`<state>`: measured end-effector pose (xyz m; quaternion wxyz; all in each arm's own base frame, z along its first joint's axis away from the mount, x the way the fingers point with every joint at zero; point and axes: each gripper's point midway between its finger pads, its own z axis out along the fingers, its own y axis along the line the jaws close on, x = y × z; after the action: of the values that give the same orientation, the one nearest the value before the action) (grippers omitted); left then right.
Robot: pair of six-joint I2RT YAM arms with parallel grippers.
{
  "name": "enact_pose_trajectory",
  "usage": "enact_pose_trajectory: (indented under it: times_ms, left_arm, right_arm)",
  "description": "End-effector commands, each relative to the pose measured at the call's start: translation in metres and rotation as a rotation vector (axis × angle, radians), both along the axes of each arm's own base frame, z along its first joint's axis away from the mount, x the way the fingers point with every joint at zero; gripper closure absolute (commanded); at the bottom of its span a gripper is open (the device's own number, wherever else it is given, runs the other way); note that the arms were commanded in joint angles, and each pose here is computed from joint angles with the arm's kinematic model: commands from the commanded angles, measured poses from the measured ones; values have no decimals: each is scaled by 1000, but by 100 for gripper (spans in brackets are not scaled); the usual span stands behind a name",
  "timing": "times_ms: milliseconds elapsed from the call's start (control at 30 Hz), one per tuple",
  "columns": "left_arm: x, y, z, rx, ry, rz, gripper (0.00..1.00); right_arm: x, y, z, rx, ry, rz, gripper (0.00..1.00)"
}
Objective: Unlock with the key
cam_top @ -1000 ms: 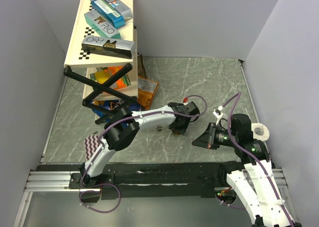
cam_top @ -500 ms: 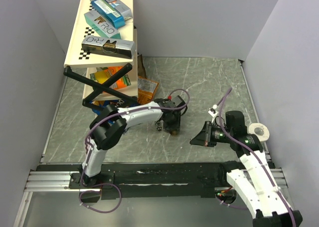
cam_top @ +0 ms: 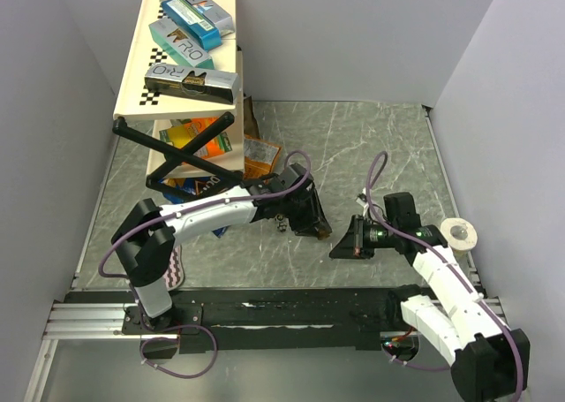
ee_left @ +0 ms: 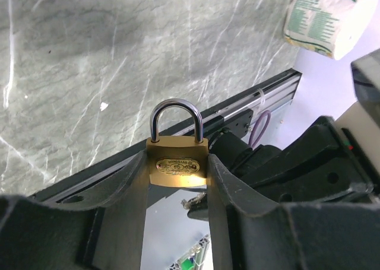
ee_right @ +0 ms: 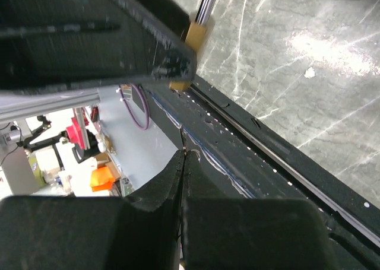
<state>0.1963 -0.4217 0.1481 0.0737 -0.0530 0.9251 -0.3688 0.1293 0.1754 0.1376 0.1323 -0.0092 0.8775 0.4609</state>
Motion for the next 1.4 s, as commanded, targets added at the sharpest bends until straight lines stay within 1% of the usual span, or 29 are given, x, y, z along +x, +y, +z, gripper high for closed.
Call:
enact_pose_trajectory:
  times_ms: [0,200,900,1367]
  left_arm:
    - [-4,-10,28,-87,2,14,99]
    - [-6,-15,34,-81,-21,4,99]
    - [-8,-17,40,-99,-38,-7,99]
    - [-10,-10,41,-98,-44,-5,99]
  right_arm:
    - [10,8,11,37,-53,34,100]
    - [14,12,12,57,-33,48,100]
    - [21,17,15,83,-13,56,100]
    - [19,17,12,90,14,43,100]
